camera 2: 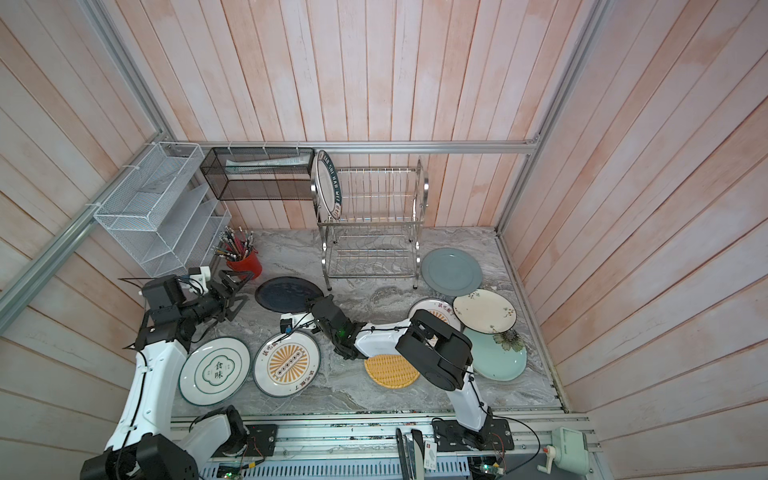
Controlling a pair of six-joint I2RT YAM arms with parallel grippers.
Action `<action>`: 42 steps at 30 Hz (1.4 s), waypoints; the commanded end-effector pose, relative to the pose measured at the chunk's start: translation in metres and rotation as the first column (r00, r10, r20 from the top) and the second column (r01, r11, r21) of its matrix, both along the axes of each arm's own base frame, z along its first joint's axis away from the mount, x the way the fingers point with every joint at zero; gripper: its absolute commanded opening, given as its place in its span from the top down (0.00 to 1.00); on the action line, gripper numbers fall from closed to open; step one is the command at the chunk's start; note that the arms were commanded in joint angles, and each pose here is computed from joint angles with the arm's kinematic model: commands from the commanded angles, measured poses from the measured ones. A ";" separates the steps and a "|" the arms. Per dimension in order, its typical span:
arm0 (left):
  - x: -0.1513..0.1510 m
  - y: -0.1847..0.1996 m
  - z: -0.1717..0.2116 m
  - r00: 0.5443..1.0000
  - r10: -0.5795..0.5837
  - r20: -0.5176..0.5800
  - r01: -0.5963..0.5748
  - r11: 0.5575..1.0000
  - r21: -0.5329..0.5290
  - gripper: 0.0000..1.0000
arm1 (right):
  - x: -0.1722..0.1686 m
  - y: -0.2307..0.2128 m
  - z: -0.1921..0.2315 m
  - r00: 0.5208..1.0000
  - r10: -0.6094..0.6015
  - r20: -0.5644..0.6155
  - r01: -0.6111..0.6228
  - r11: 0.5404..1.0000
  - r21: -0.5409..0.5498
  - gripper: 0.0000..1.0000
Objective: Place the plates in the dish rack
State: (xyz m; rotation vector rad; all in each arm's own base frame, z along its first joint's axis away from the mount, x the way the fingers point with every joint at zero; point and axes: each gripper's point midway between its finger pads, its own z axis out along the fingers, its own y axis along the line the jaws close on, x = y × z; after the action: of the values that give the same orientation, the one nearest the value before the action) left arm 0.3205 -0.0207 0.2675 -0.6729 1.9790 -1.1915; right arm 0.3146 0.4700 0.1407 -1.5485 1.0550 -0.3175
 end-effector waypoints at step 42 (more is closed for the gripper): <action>-0.049 -0.168 0.085 0.454 -0.527 0.718 -0.197 0.727 0.658 0.00 | 0.091 -0.143 0.411 0.767 0.171 -0.618 0.554 0.309 0.773 1.00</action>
State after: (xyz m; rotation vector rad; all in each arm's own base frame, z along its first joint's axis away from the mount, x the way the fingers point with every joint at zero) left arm 0.2556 -0.1995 0.3550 0.5149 1.4175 -0.8761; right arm 0.4029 0.3330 0.5237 -0.4221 1.5753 0.5165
